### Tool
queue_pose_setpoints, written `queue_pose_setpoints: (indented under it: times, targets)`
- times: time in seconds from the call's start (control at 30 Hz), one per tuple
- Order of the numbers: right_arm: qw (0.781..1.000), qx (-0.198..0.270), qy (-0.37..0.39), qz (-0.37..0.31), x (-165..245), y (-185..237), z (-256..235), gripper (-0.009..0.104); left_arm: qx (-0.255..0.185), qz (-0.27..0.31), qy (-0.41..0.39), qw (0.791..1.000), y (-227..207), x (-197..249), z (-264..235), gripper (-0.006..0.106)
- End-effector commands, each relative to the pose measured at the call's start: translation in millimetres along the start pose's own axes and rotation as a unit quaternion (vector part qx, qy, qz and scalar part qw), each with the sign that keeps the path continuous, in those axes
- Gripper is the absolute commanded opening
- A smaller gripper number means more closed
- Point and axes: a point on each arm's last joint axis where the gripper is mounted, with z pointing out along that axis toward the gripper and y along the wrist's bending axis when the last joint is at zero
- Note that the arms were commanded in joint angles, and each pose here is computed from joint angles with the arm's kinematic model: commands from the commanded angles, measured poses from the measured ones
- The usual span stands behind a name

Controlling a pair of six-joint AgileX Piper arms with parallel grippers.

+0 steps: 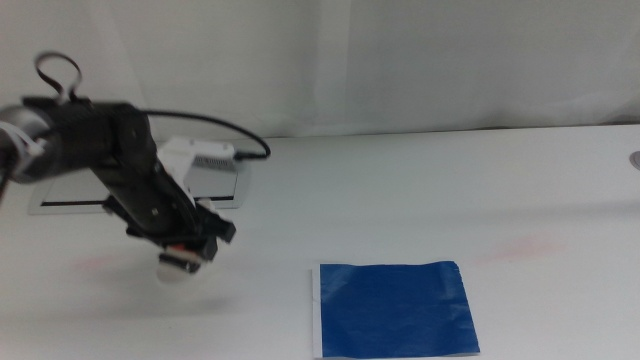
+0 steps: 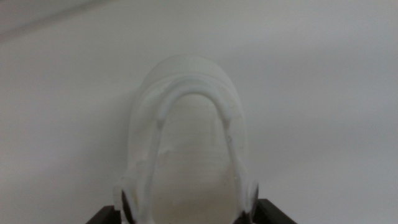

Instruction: Use one arm to grab the shoe from the table and place it on the mat.

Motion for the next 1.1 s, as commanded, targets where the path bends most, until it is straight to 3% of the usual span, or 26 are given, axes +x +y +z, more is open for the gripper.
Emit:
queue_pose_setpoints:
  times: [0.0, 0.1, 0.23, 0.37, 0.6, 0.77, 1.07]
  targets:
    - [1.000, 0.005, 0.002, -0.003, 12, -3, 1, 0.103, 0.000, 0.016, -0.021, 1.000, -3, -5, -25, -0.003]
    - [1.000, 0.005, 0.002, -0.003, 12, -3, 1, 0.103, 0.002, 0.052, -0.029, 0.998, -9, -10, -52, -0.003]
    - [1.000, 0.005, 0.002, -0.003, 12, -3, 1, 0.103, 0.006, 0.170, -0.038, 0.985, -35, -16, -80, -0.003]
    - [1.000, 0.005, 0.002, -0.003, 12, -3, 1, 0.103, 0.015, 0.292, -0.047, 0.955, -76, -21, -101, -0.003]
    - [1.000, 0.005, 0.002, -0.003, 12, -3, 1, 0.103, 0.027, 0.448, -0.101, 0.888, -159, -20, -124, -0.003]
    - [1.000, 0.005, 0.002, -0.003, 12, -3, 1, 0.103, 0.030, 0.516, -0.133, 0.846, -197, -14, -124, -0.003]
    - [1.000, 0.005, 0.002, -0.003, 12, -3, 1, 0.103, 0.042, 0.543, -0.097, 0.833, -212, -14, -93, -0.003]
